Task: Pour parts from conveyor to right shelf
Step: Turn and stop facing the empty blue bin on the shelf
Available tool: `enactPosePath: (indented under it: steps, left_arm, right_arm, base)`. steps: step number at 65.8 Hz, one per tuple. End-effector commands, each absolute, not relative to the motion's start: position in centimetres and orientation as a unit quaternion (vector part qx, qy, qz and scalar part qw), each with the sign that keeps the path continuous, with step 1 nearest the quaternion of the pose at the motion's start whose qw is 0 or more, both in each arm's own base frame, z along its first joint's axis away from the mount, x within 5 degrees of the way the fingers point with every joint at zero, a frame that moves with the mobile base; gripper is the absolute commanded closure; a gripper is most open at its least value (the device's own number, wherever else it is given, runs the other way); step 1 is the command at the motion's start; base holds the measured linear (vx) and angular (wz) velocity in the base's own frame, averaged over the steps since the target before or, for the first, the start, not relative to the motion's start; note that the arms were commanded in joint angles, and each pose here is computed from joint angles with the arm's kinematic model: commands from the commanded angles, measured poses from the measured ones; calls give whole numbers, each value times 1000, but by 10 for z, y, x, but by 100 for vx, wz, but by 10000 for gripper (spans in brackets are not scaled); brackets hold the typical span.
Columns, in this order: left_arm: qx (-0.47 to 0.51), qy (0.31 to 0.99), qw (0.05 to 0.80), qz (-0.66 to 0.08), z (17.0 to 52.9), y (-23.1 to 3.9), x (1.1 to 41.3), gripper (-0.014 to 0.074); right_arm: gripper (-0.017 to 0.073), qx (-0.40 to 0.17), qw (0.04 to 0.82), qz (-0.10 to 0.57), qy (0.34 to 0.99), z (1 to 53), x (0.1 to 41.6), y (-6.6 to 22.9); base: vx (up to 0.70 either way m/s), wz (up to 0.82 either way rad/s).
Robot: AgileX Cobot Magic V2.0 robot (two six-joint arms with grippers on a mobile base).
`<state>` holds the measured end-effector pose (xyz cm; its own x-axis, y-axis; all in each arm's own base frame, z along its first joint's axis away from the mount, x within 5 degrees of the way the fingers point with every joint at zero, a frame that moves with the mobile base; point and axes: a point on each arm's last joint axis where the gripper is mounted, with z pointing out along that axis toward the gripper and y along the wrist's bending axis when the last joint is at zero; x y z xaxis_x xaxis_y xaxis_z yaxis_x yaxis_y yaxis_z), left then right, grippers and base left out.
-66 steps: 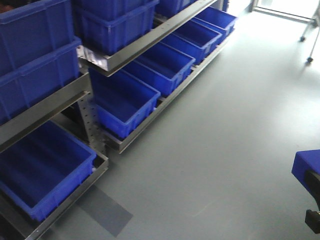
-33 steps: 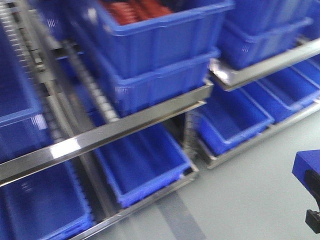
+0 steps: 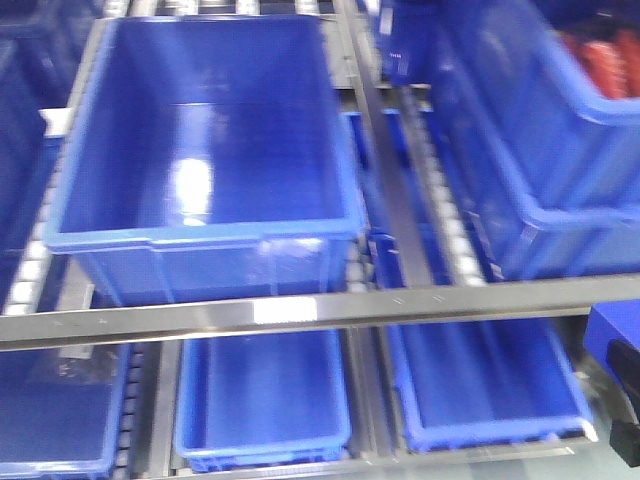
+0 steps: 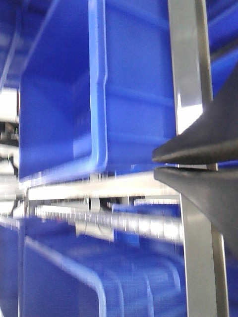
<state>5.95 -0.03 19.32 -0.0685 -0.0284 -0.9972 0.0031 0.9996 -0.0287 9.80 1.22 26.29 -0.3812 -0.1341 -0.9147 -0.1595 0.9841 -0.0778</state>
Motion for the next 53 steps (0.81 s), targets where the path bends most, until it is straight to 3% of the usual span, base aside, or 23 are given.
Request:
enactPosePath:
  steps: [1, 26, 53]
  left_arm:
    - [-15, 703, 711, -17, 206, 0, 60, 600]
    - [-15, 703, 711, -17, 206, 0, 60, 600]
    - [-15, 703, 711, -17, 206, 0, 60, 600]
  right_arm:
    - [568, -90, 591, 5, 802, 279, 102, 12]
    - [568, -90, 591, 5, 802, 279, 102, 12]
    - [568, -90, 591, 5, 802, 279, 102, 12]
  base:
    - [14, 40]
    - [17, 21]
    - [22, -4]
